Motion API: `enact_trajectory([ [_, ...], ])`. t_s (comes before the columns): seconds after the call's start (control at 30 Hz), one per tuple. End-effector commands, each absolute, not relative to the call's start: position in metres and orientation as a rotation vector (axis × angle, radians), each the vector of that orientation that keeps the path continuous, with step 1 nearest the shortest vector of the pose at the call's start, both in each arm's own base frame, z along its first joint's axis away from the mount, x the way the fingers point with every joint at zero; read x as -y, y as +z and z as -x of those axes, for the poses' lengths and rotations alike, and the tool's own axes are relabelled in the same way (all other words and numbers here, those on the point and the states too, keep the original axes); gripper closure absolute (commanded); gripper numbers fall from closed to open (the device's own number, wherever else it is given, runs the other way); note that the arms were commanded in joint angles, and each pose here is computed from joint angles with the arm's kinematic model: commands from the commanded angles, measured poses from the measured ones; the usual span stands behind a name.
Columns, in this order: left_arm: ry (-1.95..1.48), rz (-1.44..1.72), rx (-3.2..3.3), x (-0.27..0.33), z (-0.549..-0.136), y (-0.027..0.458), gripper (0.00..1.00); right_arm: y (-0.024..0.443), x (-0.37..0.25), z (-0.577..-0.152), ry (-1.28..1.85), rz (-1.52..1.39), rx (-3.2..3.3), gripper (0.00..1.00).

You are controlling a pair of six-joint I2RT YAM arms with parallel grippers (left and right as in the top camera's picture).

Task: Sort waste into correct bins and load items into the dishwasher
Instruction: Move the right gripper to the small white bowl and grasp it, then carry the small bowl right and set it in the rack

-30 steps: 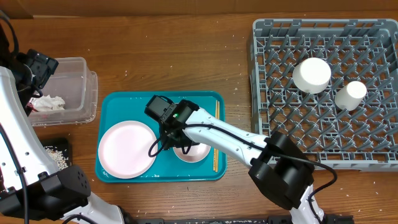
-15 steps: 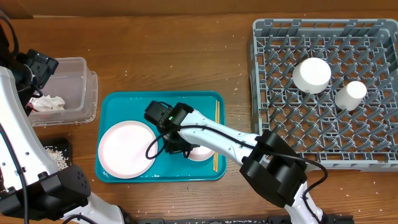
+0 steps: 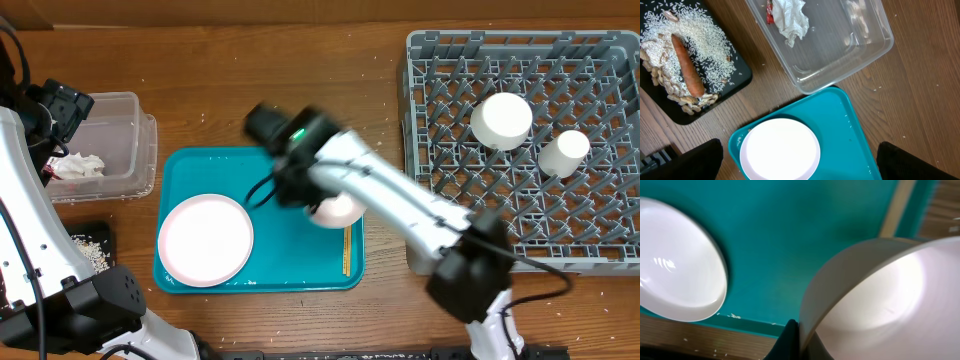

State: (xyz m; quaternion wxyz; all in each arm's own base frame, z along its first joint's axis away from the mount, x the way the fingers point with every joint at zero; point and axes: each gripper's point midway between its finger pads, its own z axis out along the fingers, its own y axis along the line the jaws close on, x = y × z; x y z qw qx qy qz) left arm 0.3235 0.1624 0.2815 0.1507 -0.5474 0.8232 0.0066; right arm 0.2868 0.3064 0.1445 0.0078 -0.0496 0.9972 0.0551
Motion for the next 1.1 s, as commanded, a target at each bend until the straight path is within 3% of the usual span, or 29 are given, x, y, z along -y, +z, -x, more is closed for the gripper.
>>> enact_trajectory([
  [0.0, 0.036, 1.576, -2.365, -0.163, -0.324, 0.280, 0.00, 0.212, -0.263, -0.316, 0.405, 0.129, -3.006, 0.96],
  [0.2, 0.036, 1.576, -2.365, -0.163, -0.324, 0.280, 0.00, 0.259, -0.166, -0.346, 0.653, -0.028, -2.916, 0.96],
  [0.33, 0.036, 1.576, -2.365, -0.163, -0.324, 0.280, 0.00, 0.281, -0.124, -0.351, 1.033, 0.056, -2.793, 0.96],
  [0.57, 0.036, 1.576, -2.365, -0.163, -0.324, 0.280, 0.00, 0.254, -0.070, -0.341, 1.557, 0.004, -2.502, 0.96],
  [0.8, 0.036, 1.576, -2.365, -0.163, -0.324, 0.280, 0.00, 0.202, -0.024, -0.329, 1.614, -0.229, -2.437, 0.96],
  [1.07, 0.036, 1.576, -2.365, -0.163, -0.324, 0.280, 0.00, 0.189, 0.027, -0.321, 1.545, -0.431, -2.390, 0.96],
])
